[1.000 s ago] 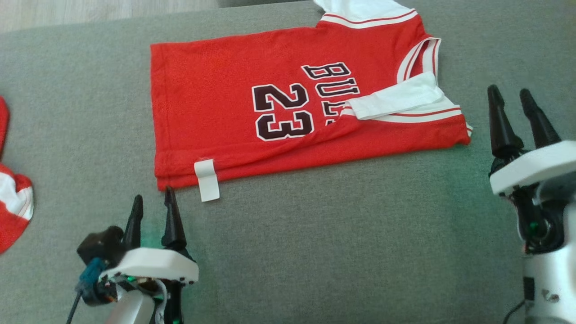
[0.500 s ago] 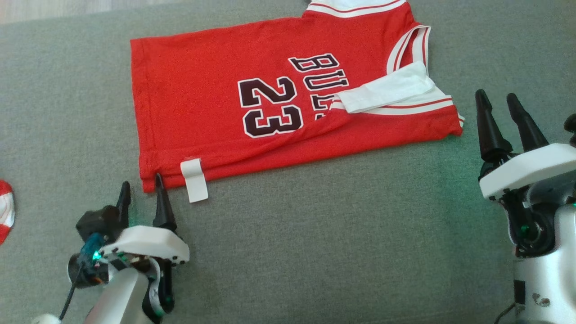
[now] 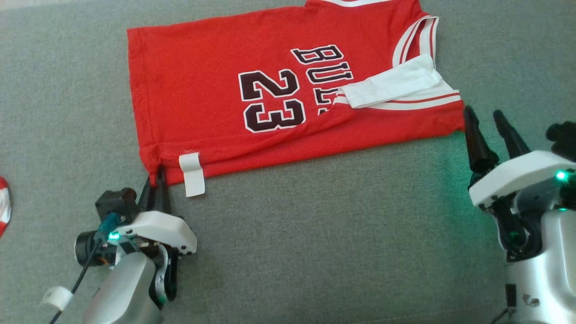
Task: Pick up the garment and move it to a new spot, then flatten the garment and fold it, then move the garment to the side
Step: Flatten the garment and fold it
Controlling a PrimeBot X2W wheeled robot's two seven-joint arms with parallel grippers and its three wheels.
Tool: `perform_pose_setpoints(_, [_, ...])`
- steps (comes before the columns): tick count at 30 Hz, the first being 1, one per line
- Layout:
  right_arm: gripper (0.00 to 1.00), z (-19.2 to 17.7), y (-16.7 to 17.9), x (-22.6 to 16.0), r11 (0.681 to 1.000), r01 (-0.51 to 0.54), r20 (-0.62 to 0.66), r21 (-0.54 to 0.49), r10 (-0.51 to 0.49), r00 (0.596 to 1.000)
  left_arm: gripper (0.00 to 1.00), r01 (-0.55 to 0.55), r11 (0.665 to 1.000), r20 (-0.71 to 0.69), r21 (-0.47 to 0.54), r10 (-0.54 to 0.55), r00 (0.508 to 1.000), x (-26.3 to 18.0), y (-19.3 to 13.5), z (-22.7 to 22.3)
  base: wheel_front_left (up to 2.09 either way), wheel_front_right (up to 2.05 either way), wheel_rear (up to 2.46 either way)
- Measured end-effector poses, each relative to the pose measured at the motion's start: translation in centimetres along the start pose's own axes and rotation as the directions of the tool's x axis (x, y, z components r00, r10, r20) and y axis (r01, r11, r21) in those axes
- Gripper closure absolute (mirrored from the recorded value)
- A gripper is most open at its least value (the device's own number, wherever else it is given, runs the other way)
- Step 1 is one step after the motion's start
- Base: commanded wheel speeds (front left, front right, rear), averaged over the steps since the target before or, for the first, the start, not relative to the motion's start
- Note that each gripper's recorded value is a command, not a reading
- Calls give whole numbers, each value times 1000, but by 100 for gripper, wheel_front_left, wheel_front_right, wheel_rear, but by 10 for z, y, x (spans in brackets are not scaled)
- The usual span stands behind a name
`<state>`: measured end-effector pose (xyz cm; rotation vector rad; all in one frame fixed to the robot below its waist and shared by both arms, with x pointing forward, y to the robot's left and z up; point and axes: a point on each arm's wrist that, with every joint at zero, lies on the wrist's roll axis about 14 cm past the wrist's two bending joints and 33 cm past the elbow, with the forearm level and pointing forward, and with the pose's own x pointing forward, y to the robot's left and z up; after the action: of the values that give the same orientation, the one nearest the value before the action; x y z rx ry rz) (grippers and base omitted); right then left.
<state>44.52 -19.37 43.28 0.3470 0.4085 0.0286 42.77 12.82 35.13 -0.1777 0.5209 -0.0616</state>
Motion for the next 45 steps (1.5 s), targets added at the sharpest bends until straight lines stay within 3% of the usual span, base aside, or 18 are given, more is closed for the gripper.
perform_pose_setpoints(4, [0, -25, -17, 5, 998, 56, -83, -21, -57, 995, 100, 3, 1000, -5, -1, -3, 1000, 2, 0, -2, 0, 0, 0])
perform_pose_setpoints(9, [0, -24, -7, 29, 998, 38, -104, -56, -44, 994, 100, 15, 1000, 7, -22, -15, 1000, 2, -2, 0, 0, 0, 0])
perform_pose_setpoints(18, [2, -51, -25, 44, 967, 94, -234, -237, -150, 960, 100, 12, 1000, 17, -29, -11, 1000, -4, -1, 2, 0, 0, 0])
perform_pose_setpoints(19, [37, -50, -26, 45, 967, 98, -240, -236, -155, 958, 100, 13, 1000, 18, -26, -12, 1000, -5, -2, 2, 0, 0, 0])
perform_pose_setpoints(20, [37, -48, -26, 45, 967, 99, -240, -236, -156, 958, 100, 14, 1000, 20, -25, -14, 1000, -6, -2, 3, 0, 0, 0])
perform_pose_setpoints(21, [100, -49, -26, 44, 966, 98, -248, -241, -159, 956, 100, 15, 1000, 21, -23, -15, 1000, -6, -3, 3, 0, 0, 0])
perform_pose_setpoints(31, [100, -47, -26, 8, 979, 113, -194, -167, -145, 970, 100, 39, 997, 2, -70, -39, 999, -33, -10, -3, 0, 0, 0])
perform_pose_setpoints(36, [100, -42, -31, -31, 980, 128, -163, -153, -153, 975, 100, 36, 996, -33, -86, -39, 999, -64, -10, -14, 0, 0, 0])
perform_pose_setpoints(43, [100, -72, -42, -78, 983, 154, -240, -103, -175, 955, 100, 1, 995, -136, -98, -15, 991, -98, -8, -40, 0, 0, 0])
perform_pose_setpoints(44, [33, -74, -42, -79, 983, 153, -247, -105, -175, 953, 99, 4, 995, -144, -99, -18, 989, -99, -8, -42, 0, 0, 0])
perform_pose_setpoints(45, [0, -76, -42, -79, 983, 151, -256, -106, -174, 951, 53, 4, 995, -153, -99, -19, 988, -100, -8, -43, 0, 0, 0])
